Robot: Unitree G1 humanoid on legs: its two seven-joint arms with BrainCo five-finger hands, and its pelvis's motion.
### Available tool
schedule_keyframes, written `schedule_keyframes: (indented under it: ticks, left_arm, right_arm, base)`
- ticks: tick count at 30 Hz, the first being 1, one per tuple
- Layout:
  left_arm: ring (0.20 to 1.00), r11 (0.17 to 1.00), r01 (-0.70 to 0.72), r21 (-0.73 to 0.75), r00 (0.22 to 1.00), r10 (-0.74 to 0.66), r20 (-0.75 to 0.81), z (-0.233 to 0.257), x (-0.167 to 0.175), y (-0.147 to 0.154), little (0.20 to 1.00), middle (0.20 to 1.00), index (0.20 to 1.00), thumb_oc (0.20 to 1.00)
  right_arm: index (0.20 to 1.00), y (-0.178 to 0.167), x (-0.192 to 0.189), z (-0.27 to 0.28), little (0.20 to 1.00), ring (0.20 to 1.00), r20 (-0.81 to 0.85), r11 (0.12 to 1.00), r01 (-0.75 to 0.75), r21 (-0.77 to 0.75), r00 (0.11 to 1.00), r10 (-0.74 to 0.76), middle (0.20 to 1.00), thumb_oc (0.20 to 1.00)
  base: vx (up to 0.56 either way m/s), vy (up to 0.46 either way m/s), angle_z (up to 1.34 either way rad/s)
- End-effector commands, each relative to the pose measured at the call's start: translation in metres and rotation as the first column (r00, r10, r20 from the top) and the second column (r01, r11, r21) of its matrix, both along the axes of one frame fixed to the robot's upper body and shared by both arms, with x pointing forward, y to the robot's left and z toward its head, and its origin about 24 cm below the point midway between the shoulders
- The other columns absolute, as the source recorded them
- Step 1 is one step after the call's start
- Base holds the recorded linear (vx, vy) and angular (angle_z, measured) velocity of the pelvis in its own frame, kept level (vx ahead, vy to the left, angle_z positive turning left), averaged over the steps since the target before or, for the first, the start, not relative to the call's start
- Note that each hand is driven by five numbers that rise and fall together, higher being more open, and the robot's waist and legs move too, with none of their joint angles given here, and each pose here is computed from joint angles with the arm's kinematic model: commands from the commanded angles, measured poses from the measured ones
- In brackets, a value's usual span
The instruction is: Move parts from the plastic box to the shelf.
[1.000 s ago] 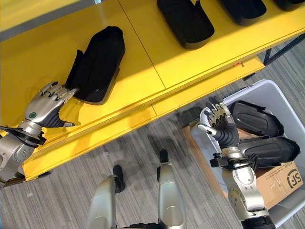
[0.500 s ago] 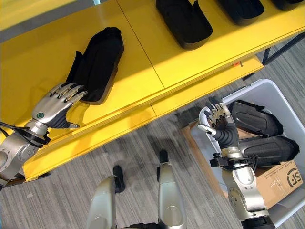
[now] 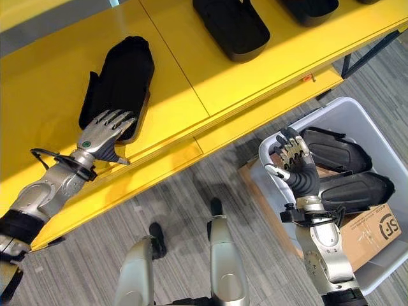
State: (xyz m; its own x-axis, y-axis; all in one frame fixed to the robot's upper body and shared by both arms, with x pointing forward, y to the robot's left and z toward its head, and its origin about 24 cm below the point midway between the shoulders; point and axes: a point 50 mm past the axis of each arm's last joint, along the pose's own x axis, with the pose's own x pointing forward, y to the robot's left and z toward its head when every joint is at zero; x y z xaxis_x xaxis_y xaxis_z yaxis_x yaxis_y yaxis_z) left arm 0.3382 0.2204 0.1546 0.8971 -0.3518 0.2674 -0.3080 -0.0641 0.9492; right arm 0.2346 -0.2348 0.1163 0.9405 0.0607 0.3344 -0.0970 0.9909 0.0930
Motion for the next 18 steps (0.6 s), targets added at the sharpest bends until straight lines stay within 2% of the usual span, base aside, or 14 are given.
schedule_keyframes:
  ticks: [1,2,10,16,17,18]
  left_arm:
    - [0.426,0.996,-0.087,-0.002,0.996,0.087,-0.025,-0.011,-0.001,0.016,0.426,0.426,0.426,0.426]
    - [0.2,0.994,-0.108,-0.01,0.994,0.108,-0.032,-0.011,0.002,0.019,0.2,0.2,0.2,0.2]
    - [0.2,0.979,-0.199,-0.047,0.979,0.197,-0.043,-0.008,0.007,0.038,0.2,0.2,0.2,0.2]
    - [0.2,0.95,-0.248,-0.19,0.968,0.235,-0.087,-0.017,0.006,0.044,0.2,0.2,0.2,0.2]
    - [0.2,0.918,-0.274,-0.285,0.961,0.251,-0.117,-0.022,0.007,0.045,0.2,0.2,0.2,0.2]
    - [0.2,0.918,-0.274,-0.285,0.961,0.251,-0.117,-0.022,0.007,0.045,0.2,0.2,0.2,0.2]
  right_arm:
    - [1.0,0.002,-0.006,0.02,1.0,1.0,0.127,1.0,0.006,0.004,0.992,-0.007,1.0,1.0]
    - [1.0,0.002,-0.006,0.02,1.0,1.0,0.124,1.0,0.004,0.005,0.992,-0.005,1.0,1.0]
    - [1.0,0.003,-0.006,0.016,1.0,1.0,0.112,1.0,-0.002,0.009,0.994,0.001,1.0,1.0]
    - [1.0,0.005,-0.007,0.013,1.0,1.0,0.096,1.0,-0.008,0.011,0.995,0.007,1.0,1.0]
    - [1.0,0.006,-0.007,0.012,1.0,1.0,0.089,1.0,-0.008,0.018,0.996,0.007,1.0,1.0]
    - [1.0,0.006,-0.007,0.012,1.0,1.0,0.089,1.0,-0.008,0.018,0.996,0.007,1.0,1.0]
  base:
    - [0.0,0.0,0.0]
    - [0.01,-0.005,-0.05]
    - [0.0,-0.006,-0.02]
    - [0.0,0.0,0.0]
    - [0.0,0.0,0.0]
    - [0.0,0.0,0.0]
